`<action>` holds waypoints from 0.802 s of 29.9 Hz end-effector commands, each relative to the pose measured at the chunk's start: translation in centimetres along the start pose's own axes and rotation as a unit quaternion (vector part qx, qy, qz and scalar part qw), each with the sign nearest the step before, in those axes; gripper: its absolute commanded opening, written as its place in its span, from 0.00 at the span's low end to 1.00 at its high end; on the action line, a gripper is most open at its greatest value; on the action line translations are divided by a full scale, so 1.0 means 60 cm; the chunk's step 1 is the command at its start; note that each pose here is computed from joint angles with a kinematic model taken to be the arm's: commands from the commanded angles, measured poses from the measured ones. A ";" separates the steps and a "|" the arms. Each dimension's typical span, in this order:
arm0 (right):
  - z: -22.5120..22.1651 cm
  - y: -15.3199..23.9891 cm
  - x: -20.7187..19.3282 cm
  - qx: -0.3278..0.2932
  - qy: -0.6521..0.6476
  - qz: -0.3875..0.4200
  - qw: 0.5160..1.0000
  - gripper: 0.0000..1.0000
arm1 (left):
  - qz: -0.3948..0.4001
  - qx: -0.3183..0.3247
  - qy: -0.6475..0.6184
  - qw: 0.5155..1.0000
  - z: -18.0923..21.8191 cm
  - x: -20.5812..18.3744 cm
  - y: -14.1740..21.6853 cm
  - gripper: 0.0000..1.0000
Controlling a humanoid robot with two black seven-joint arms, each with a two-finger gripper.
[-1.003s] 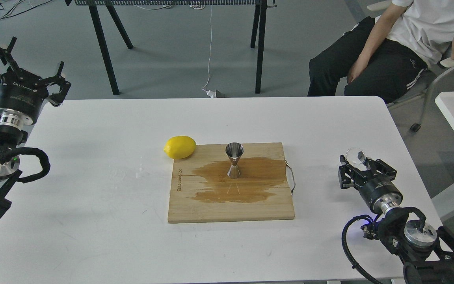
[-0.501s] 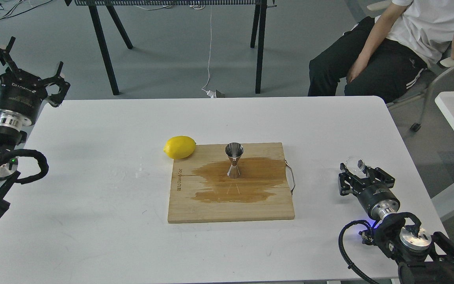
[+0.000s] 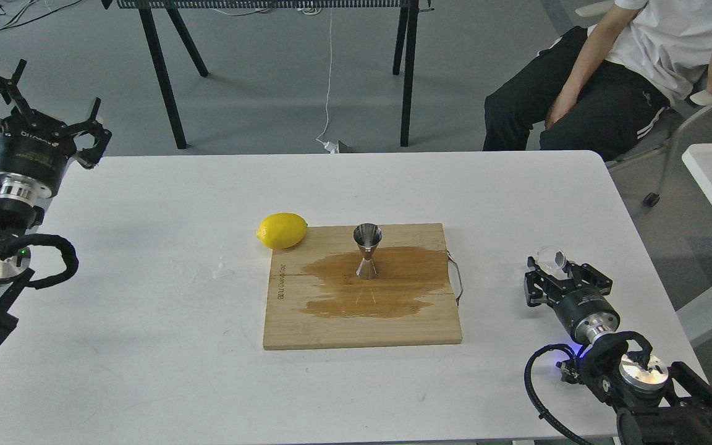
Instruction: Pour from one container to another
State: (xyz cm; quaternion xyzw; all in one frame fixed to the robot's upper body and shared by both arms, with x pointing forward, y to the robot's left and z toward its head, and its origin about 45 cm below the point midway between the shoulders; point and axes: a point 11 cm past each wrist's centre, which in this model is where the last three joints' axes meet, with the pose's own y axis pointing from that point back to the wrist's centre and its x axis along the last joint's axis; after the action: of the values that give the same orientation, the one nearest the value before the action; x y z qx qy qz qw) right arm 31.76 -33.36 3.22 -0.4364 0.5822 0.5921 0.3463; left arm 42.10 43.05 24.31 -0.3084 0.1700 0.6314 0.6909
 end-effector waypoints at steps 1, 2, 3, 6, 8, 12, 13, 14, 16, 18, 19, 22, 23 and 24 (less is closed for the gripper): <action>0.000 0.000 -0.001 0.001 0.000 -0.001 1.000 0.79 | -0.002 -0.001 0.000 1.000 0.001 -0.001 -0.001 1.00; -0.001 0.000 -0.001 0.002 0.000 -0.001 1.000 0.83 | -0.003 -0.001 0.000 1.000 0.002 -0.002 -0.001 1.00; -0.002 0.000 -0.001 0.002 0.000 -0.001 1.000 0.85 | -0.002 0.000 -0.001 1.000 0.002 -0.001 0.000 1.00; -0.001 -0.001 -0.006 0.003 0.000 -0.006 1.000 0.97 | -0.003 0.000 -0.001 1.000 0.003 -0.001 0.000 1.00; 0.003 -0.002 -0.013 0.000 -0.001 -0.018 1.000 0.97 | -0.003 0.000 -0.001 1.000 0.003 -0.001 0.000 1.00; 0.006 -0.001 -0.061 -0.006 0.002 -0.078 0.997 0.97 | -0.003 -0.002 -0.003 1.000 0.007 0.000 0.000 1.00; 0.002 -0.001 -0.071 -0.006 0.006 -0.087 0.996 0.97 | -0.004 -0.002 -0.003 1.000 0.007 0.000 -0.001 1.00; -0.003 0.000 -0.083 -0.008 0.013 -0.096 0.995 0.97 | -0.004 -0.002 -0.003 1.000 0.008 0.000 0.000 1.00; -0.015 0.002 -0.117 -0.011 0.029 -0.120 0.992 0.98 | -0.003 -0.002 -0.003 1.000 0.008 0.001 0.000 1.00; -0.023 0.003 -0.153 -0.016 0.047 -0.144 0.988 0.99 | -0.003 -0.002 -0.003 1.000 0.008 0.002 0.001 1.00; -0.027 0.003 -0.164 -0.016 0.053 -0.151 0.987 0.99 | -0.003 -0.002 -0.003 1.000 0.008 0.002 0.001 1.00; -0.040 -0.007 -0.216 -0.013 0.074 -0.182 0.980 0.99 | -0.003 -0.002 -0.003 1.000 0.008 0.002 0.001 1.00; -0.045 -0.011 -0.233 -0.013 0.083 -0.190 0.978 0.99 | -0.002 -0.001 -0.003 1.000 0.007 0.003 0.002 1.00; -0.053 -0.015 -0.253 -0.010 0.097 -0.200 0.975 0.99 | -0.002 -0.002 -0.002 1.000 0.008 0.003 0.002 1.00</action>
State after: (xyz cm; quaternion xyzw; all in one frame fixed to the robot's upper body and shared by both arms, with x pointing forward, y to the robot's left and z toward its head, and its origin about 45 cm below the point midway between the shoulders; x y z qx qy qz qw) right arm 36.90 -34.33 14.38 -0.5752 0.5117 0.4997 0.3969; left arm 41.96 43.45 24.57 -0.3082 0.1659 0.6307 0.6926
